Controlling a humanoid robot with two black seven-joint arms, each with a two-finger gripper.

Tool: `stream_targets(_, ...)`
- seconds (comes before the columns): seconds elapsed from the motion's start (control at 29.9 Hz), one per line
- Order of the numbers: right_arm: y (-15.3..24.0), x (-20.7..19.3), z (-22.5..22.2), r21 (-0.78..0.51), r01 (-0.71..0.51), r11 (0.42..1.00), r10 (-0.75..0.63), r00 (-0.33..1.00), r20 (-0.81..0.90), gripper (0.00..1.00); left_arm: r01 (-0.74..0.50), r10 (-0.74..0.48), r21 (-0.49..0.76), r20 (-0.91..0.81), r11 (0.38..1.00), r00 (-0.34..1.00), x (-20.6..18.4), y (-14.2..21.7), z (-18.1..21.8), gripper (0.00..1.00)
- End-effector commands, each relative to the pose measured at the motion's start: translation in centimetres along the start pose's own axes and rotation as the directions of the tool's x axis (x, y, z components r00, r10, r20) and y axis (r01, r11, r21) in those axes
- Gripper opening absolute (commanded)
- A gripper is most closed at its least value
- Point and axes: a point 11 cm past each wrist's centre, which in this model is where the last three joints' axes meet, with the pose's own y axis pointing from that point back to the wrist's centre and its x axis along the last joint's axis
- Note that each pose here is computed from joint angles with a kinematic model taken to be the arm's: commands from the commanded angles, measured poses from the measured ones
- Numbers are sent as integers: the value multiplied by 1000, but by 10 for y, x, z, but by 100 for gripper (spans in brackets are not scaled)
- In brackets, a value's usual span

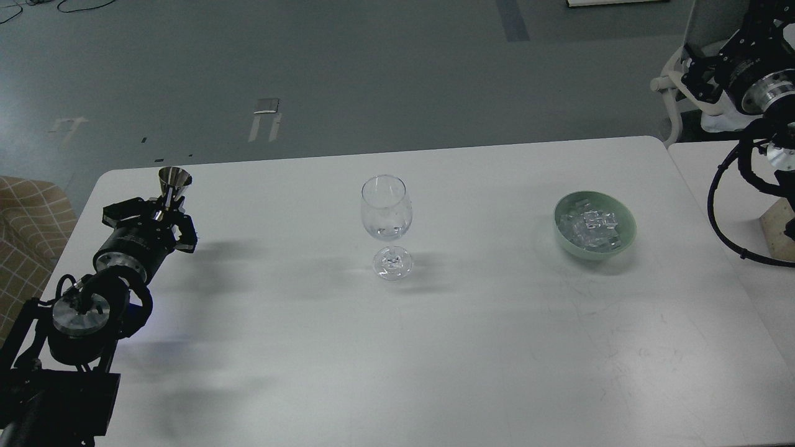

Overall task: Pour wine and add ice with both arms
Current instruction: 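Move the jigger back and lower it onto the table with the left gripper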

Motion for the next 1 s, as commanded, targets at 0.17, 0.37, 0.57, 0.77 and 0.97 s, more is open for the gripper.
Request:
stream_targets(0.17, -1, 3, -6, 7, -25, 1000, 25, 1000, 0, 100, 0, -1, -22, -77, 1000, 997, 6, -10, 0, 12)
stream_targets(0.37, 1, 8, -8, 8, -34, 999, 34, 999, -8, 100, -49, 47, -16, -111, 999, 993, 12, -22, 0, 9)
stream_targets(0.57, 0, 6, -6, 5, -33, 999, 33, 999, -6, 100, -40, 34, -23, -199, 999, 979, 0, -38, -2, 9)
stream_targets(0.77, -1, 5, -5, 4, -46, 999, 46, 999, -8, 100, -61, 56, -20, -211, 998, 976, 6, -41, -4, 10)
stream_targets(0.97, 0, 6, -4, 0, -47, 999, 47, 999, -10, 100, -90, 83, -25, -213, 996, 973, 20, -41, -3, 12)
